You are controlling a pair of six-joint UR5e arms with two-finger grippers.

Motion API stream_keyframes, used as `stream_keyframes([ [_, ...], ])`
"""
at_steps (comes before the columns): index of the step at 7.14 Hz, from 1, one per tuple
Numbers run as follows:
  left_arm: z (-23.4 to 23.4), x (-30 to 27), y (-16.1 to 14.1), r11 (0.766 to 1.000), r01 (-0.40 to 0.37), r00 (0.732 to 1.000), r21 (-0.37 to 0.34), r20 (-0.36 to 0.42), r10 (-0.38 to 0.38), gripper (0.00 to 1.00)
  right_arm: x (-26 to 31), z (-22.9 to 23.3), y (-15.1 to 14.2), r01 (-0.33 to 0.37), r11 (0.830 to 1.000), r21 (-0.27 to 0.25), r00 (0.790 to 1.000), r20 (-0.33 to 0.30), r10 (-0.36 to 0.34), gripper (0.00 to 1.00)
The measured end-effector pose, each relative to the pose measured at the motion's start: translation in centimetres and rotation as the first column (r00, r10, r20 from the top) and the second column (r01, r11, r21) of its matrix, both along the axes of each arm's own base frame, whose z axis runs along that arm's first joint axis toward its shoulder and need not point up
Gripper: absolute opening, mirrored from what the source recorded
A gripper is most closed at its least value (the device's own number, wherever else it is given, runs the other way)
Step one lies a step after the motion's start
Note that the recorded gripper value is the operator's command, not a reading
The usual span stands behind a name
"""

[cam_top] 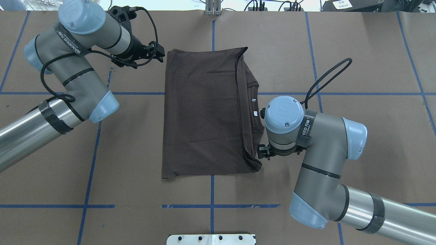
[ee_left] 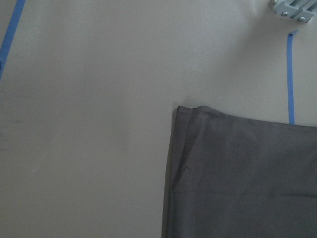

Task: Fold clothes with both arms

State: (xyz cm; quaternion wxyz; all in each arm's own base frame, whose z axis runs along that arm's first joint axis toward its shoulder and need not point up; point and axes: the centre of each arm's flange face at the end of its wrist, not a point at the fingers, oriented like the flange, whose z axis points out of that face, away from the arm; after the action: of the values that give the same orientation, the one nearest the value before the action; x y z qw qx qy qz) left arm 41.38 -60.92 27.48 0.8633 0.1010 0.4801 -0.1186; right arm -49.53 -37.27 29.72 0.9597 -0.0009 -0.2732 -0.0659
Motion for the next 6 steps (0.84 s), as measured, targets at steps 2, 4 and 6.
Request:
stream_keyframes([
  [2, 0.1, 0.0, 0.0, 1.0, -0.003, 1.0, 0.003, 0.002, 0.003, 1.0, -1.3, -4.1, -1.4, -0.003, 0.999, 0.04, 0.998, 0.059, 0.001, 1.0],
  [4, 0.2, 0.0, 0.0, 1.0, -0.004, 1.0, 0.003, 0.003, 0.004, 1.0, -5.3, -4.0, -3.5, -0.001, 0.998, 0.057, 0.996, 0.088, -0.004, 1.0],
  [6, 0.2, 0.0, 0.0, 1.0, -0.004, 1.0, 0.003, 0.004, 0.004, 1.0, -6.7, -2.6, -4.1, 0.008, 0.999, 0.038, 0.996, 0.09, -0.011, 1.0],
])
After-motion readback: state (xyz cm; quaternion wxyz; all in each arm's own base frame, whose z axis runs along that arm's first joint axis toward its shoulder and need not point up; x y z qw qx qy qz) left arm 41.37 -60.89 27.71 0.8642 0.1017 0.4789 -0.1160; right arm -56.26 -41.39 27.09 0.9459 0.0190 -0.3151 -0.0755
